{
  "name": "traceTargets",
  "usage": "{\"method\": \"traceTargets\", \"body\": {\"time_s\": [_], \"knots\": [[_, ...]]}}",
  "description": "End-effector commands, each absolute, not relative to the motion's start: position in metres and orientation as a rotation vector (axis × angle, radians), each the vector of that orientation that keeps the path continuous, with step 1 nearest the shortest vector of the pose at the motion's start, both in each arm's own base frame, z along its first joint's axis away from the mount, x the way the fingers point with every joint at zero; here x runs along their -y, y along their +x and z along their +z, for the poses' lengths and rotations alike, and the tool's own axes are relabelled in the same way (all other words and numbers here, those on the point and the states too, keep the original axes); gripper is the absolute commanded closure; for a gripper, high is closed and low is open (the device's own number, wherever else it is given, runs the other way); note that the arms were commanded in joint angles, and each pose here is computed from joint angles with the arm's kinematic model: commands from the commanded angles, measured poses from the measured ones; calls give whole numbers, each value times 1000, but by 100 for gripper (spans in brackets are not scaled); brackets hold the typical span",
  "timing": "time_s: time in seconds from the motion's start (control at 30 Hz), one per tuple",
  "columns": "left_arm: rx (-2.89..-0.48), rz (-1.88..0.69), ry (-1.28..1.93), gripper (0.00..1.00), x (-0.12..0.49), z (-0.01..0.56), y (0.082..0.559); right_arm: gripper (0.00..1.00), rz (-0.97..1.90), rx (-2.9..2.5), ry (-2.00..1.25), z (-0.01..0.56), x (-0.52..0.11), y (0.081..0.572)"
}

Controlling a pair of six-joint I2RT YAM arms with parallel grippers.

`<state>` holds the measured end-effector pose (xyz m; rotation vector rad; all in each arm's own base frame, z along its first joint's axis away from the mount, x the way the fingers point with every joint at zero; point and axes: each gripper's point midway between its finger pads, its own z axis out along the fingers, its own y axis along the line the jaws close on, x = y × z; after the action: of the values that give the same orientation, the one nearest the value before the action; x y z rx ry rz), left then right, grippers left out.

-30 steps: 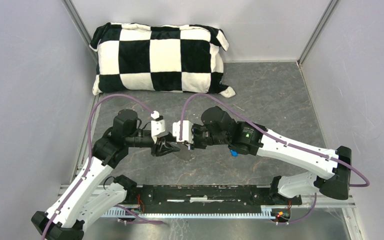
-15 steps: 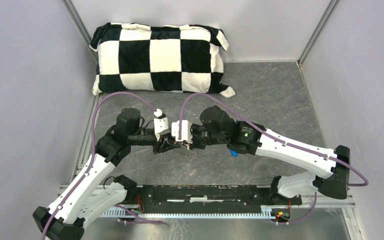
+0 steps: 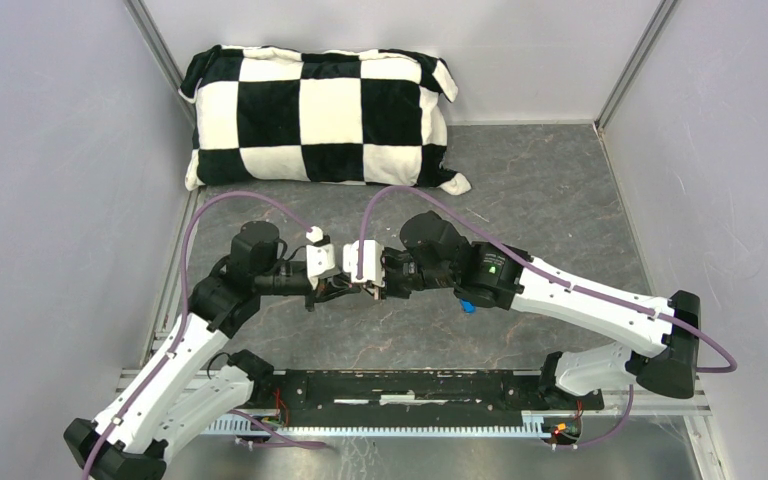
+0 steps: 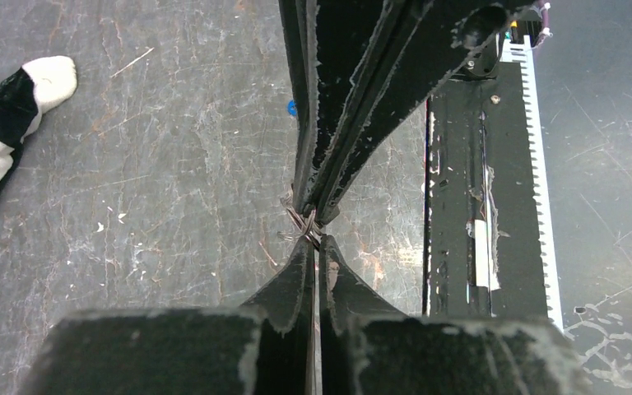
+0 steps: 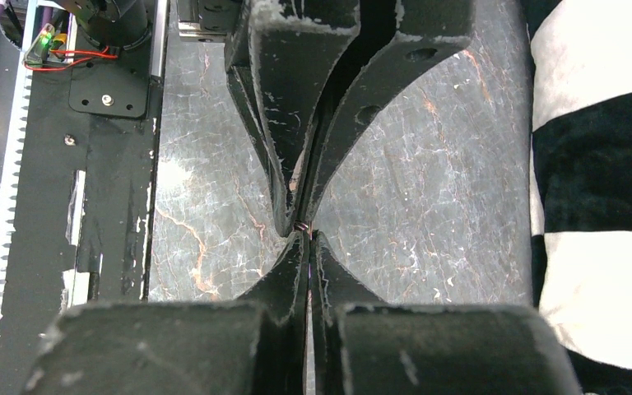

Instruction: Put the keys on the keyring

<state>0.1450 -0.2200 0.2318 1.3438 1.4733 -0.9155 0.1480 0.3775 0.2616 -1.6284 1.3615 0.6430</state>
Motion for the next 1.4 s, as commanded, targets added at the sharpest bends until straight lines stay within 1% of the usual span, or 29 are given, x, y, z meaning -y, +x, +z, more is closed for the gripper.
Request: {"method": "traceTargets", "body": {"time_s": [0.0,0.17,0.5,0.67,0.73,0.77,0.9,1.17,1.37], "knots": [[-1383,-868,1378,98,219,236,145,100,655,-1313,-1556,292,-381,150],[-1341,-887,1431,98,218,236,134,100,645,-1347,-1529,286,-374,152],[-1170,-988,1521,98,220,248,103,100,724,-1427,-1526,265,-368,152],[-1158,-968,1529,98,219,247,104,94,748,-1440,-1519,265,-367,153],[-1143,-955,1535,98,219,248,104,87,766,-1445,-1527,264,-367,151],[-1132,-948,1538,98,219,248,104,82,773,-1450,-1528,264,-366,151],[-1063,-906,1589,98,216,246,100,75,795,-1475,-1534,261,-361,150],[-1002,-869,1611,98,217,252,101,69,856,-1466,-1548,271,-353,144],[-992,-861,1622,98,216,252,101,67,846,-1466,-1550,277,-347,144]]}}
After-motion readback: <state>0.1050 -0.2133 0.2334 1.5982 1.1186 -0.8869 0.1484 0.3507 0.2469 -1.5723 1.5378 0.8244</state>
